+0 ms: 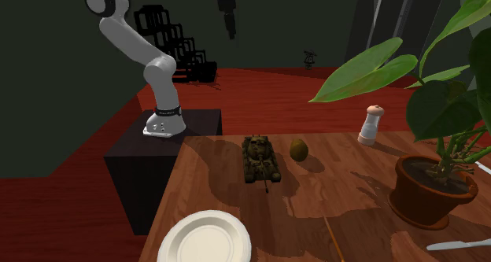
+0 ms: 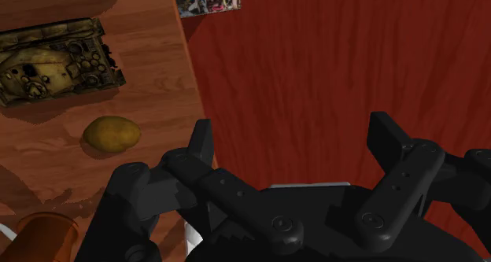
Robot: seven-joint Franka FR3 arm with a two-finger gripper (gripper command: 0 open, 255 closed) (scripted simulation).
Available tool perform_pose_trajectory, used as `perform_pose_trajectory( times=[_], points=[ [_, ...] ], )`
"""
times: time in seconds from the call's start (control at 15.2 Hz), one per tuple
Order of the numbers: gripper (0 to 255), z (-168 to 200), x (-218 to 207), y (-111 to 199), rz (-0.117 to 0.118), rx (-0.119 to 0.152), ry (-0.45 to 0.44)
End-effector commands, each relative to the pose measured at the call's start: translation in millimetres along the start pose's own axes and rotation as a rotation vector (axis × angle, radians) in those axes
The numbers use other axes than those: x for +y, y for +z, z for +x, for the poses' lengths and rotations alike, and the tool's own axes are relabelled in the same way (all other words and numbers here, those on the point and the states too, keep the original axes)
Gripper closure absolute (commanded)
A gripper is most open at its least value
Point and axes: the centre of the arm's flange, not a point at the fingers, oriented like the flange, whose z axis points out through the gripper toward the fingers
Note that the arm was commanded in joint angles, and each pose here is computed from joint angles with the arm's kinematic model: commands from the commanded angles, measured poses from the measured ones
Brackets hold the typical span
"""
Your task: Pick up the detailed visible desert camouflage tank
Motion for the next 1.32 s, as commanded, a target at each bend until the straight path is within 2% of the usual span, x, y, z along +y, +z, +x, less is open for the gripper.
perform_pose_trajectory(
  times=[0.0,0.66,1.25],
  points=[
    [0,0,0,0,0.0,0.0,0.0],
    [0,81,75,70,-0.033,-0.017,0.32],
    [0,130,163,132,-0.062,-0.032,0.608]
  ],
)
